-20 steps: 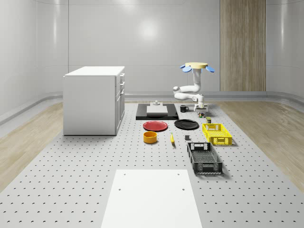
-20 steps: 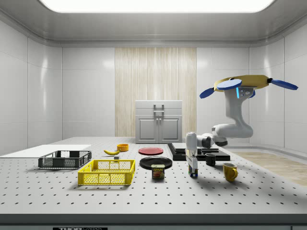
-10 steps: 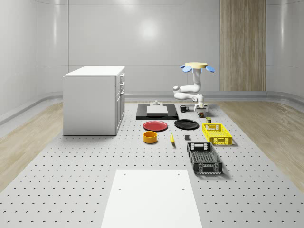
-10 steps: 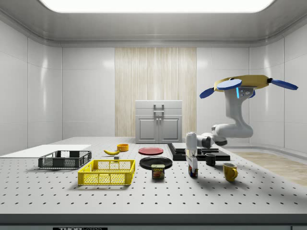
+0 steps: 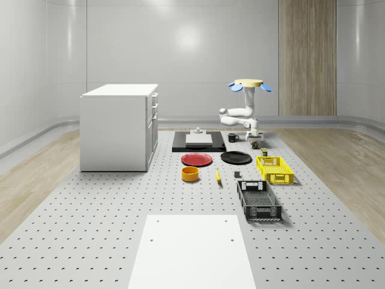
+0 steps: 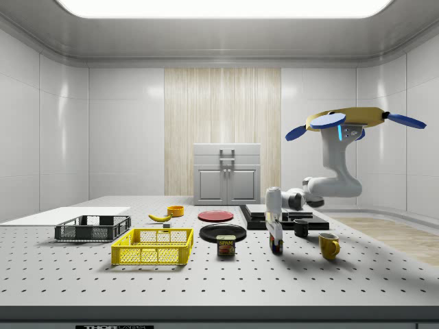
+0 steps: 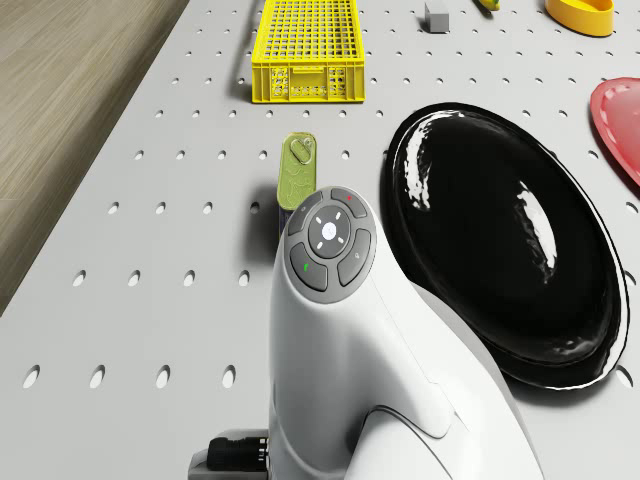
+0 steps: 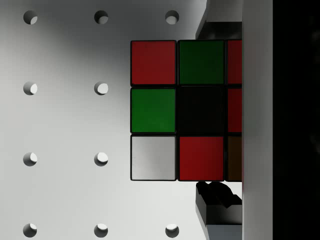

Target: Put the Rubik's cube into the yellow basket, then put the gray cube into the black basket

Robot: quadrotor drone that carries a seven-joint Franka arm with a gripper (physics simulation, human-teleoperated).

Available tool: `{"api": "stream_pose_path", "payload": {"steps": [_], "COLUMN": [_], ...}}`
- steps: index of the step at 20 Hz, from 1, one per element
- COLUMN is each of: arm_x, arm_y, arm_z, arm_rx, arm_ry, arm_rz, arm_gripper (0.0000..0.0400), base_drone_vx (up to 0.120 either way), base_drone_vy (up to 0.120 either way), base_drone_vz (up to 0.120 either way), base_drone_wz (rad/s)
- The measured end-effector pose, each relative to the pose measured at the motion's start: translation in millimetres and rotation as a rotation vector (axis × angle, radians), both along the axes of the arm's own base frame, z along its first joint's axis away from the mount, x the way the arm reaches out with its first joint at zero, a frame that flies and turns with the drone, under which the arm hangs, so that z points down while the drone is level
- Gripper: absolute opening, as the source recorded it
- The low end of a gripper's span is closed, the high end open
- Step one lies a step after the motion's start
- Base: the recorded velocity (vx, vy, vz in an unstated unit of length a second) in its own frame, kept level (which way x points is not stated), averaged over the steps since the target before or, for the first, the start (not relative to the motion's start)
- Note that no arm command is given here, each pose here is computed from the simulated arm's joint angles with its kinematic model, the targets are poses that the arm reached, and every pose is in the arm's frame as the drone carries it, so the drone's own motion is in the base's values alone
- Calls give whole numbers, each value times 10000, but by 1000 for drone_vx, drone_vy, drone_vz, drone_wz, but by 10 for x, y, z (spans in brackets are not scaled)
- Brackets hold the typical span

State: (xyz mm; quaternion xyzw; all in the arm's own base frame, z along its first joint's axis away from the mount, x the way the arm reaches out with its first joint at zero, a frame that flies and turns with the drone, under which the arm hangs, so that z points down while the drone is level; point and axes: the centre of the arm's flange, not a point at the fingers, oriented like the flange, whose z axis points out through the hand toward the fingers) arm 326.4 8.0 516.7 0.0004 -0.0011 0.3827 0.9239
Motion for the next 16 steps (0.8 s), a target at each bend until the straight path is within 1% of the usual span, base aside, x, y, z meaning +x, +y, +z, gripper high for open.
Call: {"api": "stream_pose_path", "payload": {"steps": [6, 12, 13, 14, 16], "arm_x": [0, 0, 0, 0, 0], "arm_y": [0, 0, 0, 0, 0], "arm_z": [-216, -300, -306, -311, -318], "arm_rx": [1, 1, 1, 1, 1], "arm_ry": [1, 2, 2, 2, 2], "arm_rz": [0, -1, -1, -1, -1], "arm_gripper": [350, 350, 350, 350, 350], "base_drone_vx": [0, 0, 0, 0, 0], "base_drone_vy": [0, 0, 0, 80, 120], "base_drone_vz": [120, 120, 0, 0, 0], "base_drone_wz": [0, 0, 0, 0, 0]}}
